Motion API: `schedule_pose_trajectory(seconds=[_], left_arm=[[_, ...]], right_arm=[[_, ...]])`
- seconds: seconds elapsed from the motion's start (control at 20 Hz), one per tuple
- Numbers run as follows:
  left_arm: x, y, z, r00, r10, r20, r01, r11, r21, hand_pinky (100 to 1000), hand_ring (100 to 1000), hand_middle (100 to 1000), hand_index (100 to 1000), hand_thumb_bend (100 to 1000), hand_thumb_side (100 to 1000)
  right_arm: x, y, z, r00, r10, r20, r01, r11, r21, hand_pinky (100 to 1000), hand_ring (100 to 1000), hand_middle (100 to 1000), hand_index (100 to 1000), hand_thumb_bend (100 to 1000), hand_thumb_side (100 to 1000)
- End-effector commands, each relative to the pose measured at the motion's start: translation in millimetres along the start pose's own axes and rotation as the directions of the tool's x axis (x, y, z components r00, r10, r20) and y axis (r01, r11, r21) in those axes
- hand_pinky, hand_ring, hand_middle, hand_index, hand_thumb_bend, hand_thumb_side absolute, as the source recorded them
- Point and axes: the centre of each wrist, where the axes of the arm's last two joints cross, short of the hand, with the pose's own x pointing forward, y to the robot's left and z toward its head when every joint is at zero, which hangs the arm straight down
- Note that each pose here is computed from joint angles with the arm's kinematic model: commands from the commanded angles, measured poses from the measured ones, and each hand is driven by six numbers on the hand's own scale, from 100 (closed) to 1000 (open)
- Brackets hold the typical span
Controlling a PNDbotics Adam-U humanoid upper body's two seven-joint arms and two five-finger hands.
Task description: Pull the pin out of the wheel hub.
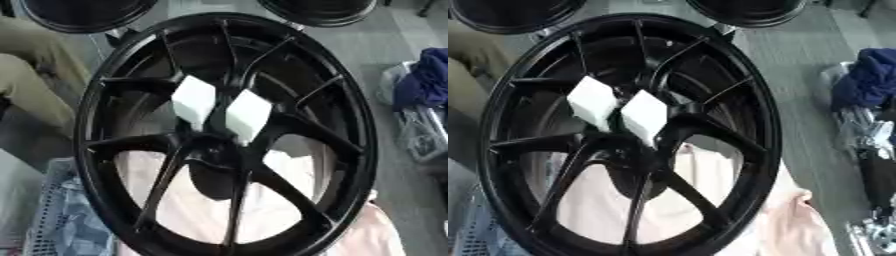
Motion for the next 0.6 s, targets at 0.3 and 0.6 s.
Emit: schedule_pose_trajectory(seconds=[0.3,0.6], left_arm=[[6.9,15.2,3.1,1.000,-0.004,0.018,0.003,1.000,0.020,971,898,827,870,225,727],[7.9,15.3,3.0,1.000,0.000,0.017,-0.001,1.000,0.030,965,894,821,863,181,686]], right_arm=[[3.3,-1.5,-5.4,1.000,-0.003,0.019,0.003,1.000,-0.008,589,747,673,792,100,367],[3.3,-1.8,-5.6,1.000,-0.001,0.020,0.001,1.000,-0.005,589,748,673,792,100,362]])
